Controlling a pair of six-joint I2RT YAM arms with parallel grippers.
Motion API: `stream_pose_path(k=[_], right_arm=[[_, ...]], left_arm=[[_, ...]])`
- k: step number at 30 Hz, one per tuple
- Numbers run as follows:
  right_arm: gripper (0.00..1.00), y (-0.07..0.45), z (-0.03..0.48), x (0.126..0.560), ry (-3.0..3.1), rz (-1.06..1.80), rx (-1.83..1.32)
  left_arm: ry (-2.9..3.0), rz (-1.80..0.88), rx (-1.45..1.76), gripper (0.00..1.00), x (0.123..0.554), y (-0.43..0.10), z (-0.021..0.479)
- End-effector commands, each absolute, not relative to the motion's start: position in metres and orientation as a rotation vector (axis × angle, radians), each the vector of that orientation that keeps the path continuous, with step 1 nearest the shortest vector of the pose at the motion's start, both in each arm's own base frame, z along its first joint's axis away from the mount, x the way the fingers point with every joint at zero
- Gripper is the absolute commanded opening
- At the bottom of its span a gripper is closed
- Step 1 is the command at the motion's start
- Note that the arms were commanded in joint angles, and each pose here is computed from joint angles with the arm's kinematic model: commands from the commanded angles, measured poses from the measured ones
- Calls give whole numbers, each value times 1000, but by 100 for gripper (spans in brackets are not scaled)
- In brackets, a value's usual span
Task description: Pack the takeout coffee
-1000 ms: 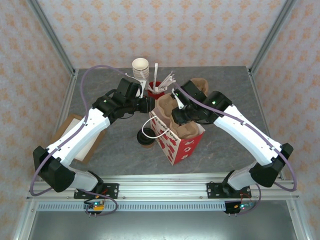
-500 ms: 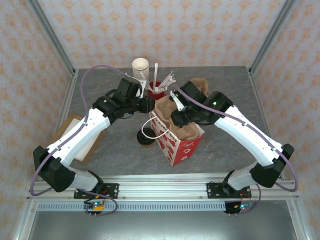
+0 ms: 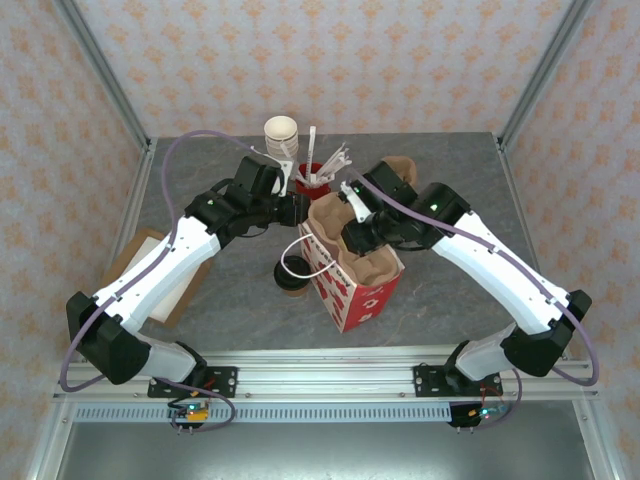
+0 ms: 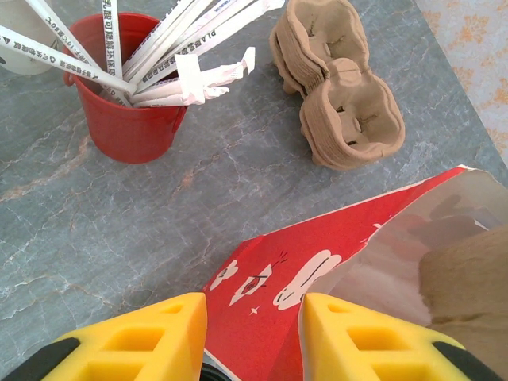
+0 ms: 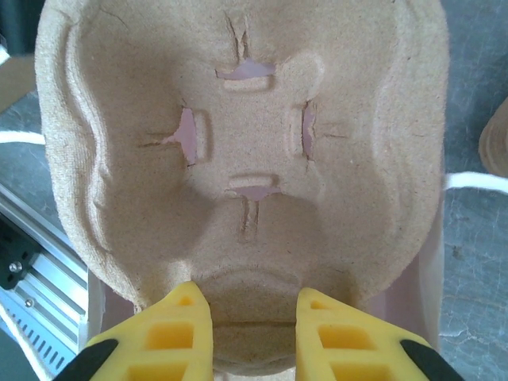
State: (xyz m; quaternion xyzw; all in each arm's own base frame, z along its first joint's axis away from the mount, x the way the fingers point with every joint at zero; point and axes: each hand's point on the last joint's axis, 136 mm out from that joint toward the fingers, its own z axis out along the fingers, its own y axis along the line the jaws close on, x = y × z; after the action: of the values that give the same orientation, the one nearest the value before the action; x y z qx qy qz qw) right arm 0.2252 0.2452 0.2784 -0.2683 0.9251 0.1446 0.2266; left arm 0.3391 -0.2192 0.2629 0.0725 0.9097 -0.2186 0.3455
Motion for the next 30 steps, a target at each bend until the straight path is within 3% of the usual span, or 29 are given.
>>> stream_pose_path(k=[1, 21, 30], right_arm=[[22, 234, 271, 217, 2580, 353, -747], [22, 217, 251, 218, 2654, 152, -832], [22, 224, 262, 210, 2601, 256, -878]], left_arm=[[2355, -543, 180, 37, 343, -216, 263], [2349, -531, 192, 39, 345, -216, 266], [2360, -529, 198, 40, 349, -219, 262]])
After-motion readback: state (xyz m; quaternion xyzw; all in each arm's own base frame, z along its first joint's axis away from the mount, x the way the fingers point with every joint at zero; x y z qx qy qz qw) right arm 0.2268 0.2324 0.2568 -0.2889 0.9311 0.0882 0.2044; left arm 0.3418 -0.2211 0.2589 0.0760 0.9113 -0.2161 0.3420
